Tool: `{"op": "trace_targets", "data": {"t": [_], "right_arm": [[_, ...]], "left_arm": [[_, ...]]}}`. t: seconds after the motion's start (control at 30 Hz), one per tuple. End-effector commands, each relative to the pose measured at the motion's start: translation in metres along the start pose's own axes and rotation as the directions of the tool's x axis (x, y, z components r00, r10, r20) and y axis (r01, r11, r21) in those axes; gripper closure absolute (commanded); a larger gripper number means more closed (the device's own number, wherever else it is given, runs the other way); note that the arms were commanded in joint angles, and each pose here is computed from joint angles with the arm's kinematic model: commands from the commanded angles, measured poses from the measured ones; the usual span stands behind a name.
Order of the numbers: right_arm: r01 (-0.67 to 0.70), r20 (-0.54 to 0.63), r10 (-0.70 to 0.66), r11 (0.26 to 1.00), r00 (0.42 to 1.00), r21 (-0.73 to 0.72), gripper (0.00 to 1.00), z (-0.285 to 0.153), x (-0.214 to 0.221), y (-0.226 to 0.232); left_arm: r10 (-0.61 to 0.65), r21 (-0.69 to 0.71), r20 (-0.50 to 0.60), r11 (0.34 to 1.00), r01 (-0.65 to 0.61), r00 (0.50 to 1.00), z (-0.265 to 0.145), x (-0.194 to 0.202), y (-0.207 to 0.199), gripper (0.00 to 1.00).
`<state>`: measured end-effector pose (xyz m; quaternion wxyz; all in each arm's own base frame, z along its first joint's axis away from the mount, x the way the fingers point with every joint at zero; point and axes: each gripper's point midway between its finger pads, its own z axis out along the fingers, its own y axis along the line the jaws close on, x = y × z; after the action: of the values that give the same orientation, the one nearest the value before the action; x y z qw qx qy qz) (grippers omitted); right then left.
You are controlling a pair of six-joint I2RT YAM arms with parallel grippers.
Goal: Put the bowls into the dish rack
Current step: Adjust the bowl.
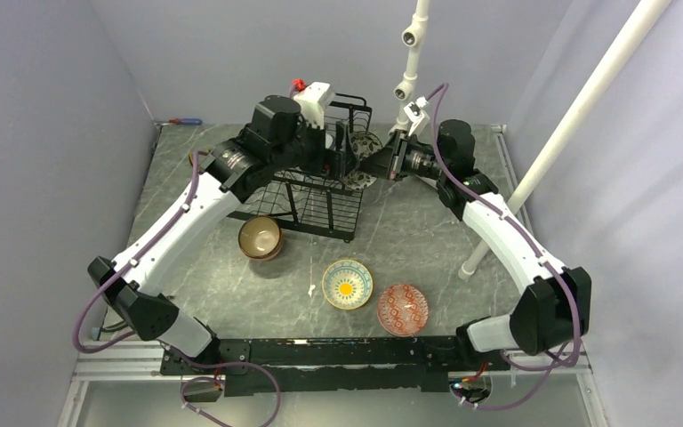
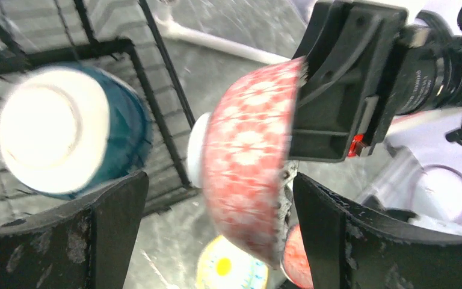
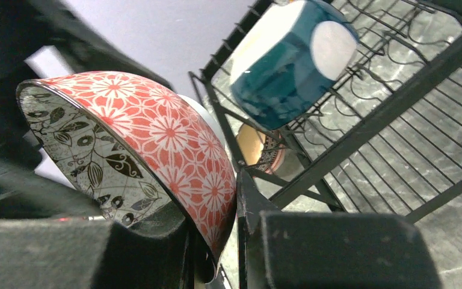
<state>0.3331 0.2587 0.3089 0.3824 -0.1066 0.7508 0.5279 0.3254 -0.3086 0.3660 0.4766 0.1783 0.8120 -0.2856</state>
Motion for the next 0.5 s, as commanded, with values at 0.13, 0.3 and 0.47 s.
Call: {"op": "trace_targets", "data": {"t": [0.13, 0.3, 0.47], "right_arm": [[0.232, 0.061, -0.224, 0.955, 0.973, -0.185, 1.00, -0.023, -0.013, 0.055], [0.225, 0.050, -0.219, 0.957, 0.974, -0.184, 1.00, -0.023, -0.009, 0.054], [0.213, 0.044, -0.209, 0.959, 0.977, -0.187, 1.00, -0.022, -0.008, 0.054]], "left_arm": [[-0.272, 0.408, -0.124, 0.863, 0.299, 0.954, -0.029, 0.010, -0.039, 0.06], [-0.266, 0.437, -0.127, 0.850, 0.295, 0.955, -0.031, 0.008, -0.044, 0.10], [-0.257, 0.467, -0.132, 0.836, 0.288, 0.957, -0.029, 0.005, -0.049, 0.18]]}}
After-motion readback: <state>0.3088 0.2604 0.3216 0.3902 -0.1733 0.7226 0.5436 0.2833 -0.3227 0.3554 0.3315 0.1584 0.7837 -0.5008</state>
